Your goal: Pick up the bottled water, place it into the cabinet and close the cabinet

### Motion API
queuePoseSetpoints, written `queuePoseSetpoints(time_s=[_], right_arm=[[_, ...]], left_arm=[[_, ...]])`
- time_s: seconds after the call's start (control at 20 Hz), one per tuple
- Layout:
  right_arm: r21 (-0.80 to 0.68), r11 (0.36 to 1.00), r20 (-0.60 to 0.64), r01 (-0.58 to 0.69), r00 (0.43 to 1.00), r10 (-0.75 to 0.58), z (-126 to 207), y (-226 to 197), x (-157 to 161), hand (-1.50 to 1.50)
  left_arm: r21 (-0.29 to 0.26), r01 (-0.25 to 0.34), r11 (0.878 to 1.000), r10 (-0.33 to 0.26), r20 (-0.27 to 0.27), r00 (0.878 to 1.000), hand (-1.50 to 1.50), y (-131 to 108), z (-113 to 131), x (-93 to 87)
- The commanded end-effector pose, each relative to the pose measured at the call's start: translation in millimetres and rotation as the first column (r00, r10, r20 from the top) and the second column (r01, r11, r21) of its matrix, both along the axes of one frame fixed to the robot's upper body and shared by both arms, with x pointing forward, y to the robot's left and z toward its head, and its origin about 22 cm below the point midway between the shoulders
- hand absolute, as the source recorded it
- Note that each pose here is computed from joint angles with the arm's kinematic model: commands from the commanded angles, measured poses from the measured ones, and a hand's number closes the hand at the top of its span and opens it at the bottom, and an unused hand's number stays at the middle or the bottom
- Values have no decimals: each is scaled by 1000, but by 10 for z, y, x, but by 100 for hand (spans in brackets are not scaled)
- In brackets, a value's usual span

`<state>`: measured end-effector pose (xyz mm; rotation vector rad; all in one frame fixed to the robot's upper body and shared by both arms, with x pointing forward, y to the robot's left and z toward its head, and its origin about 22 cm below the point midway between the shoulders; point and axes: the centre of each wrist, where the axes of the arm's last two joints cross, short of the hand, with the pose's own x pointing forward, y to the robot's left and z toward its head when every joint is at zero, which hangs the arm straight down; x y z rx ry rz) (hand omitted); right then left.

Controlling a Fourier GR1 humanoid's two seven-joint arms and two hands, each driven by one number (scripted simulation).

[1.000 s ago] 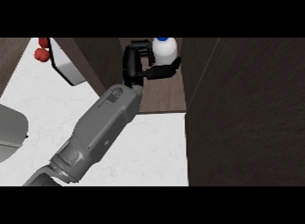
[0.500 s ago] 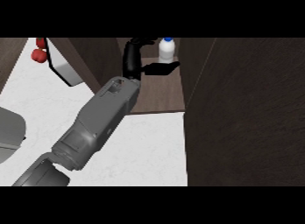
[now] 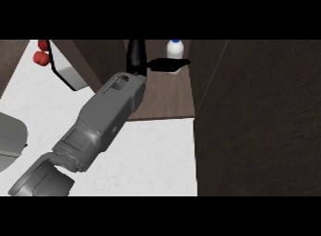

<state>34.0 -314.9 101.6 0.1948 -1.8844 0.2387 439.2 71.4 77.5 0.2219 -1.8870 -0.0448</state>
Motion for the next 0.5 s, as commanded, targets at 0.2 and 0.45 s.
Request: queuePoseSetpoints(time_s=[0.2,0.45], right_arm=[[-18,1000,48,2,999,-2,272,88,-17,-150],[-11,1000,50,18,999,-18,295,116,-30,-150]], left_arm=[[-171,181,969,-169,83,982,-150,-120,224,11],[-215,247,945,-237,71,969,-150,-144,80,-130]])
